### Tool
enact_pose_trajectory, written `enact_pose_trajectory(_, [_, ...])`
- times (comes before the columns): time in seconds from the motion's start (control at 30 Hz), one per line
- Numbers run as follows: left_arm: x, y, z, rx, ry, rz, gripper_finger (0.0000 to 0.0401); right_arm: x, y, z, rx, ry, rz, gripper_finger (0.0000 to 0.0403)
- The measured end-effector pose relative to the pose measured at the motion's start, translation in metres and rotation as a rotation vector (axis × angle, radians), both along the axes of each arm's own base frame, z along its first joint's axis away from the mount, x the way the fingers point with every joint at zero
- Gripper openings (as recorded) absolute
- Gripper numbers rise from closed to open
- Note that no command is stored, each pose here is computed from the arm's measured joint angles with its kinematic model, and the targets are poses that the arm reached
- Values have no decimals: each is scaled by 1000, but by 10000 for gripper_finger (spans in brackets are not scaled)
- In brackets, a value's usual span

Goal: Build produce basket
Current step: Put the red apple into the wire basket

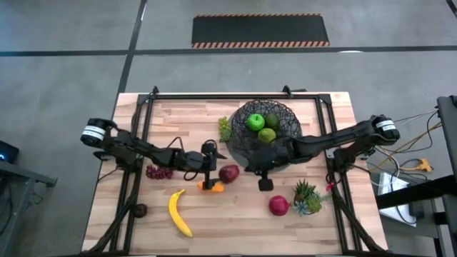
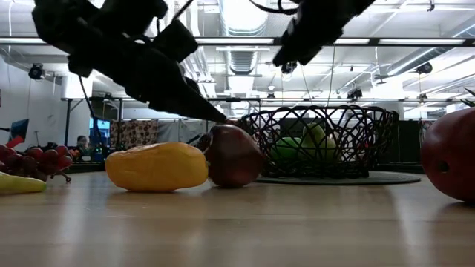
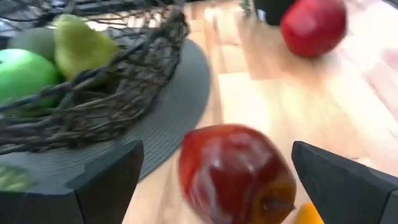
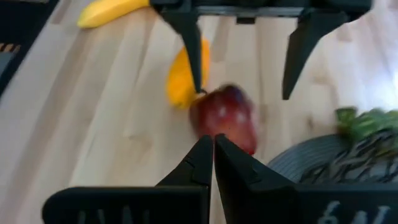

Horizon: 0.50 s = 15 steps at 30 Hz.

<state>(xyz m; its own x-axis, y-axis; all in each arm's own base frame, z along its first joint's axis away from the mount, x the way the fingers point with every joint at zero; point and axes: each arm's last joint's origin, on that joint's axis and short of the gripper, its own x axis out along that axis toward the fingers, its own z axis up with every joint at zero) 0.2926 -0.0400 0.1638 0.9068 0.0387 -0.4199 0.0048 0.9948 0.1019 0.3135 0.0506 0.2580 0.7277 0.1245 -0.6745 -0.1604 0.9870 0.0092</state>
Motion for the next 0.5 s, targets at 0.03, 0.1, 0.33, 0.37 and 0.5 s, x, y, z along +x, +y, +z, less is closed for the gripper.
enact_pose_trajectory(0.03, [2, -1, 0, -7, 16, -11, 391, -2, 3, 1, 3, 7, 4, 8])
enact_pose_trajectory(0.1, [5, -1, 0, 1, 68, -13, 391, -8, 9, 6, 13, 11, 10, 8])
enact_pose_trajectory(0.33, [9, -2, 4, 18, 153, -25, 391, -26, 25, 13, 22, -1, 13, 8])
enact_pose_trajectory(0.37, [9, -2, 4, 17, 152, -25, 391, -28, 27, 13, 16, -1, 17, 8])
enact_pose_trajectory(0.5, [10, 0, 4, 27, 139, 49, 391, -35, 35, 6, 27, -2, 34, 8])
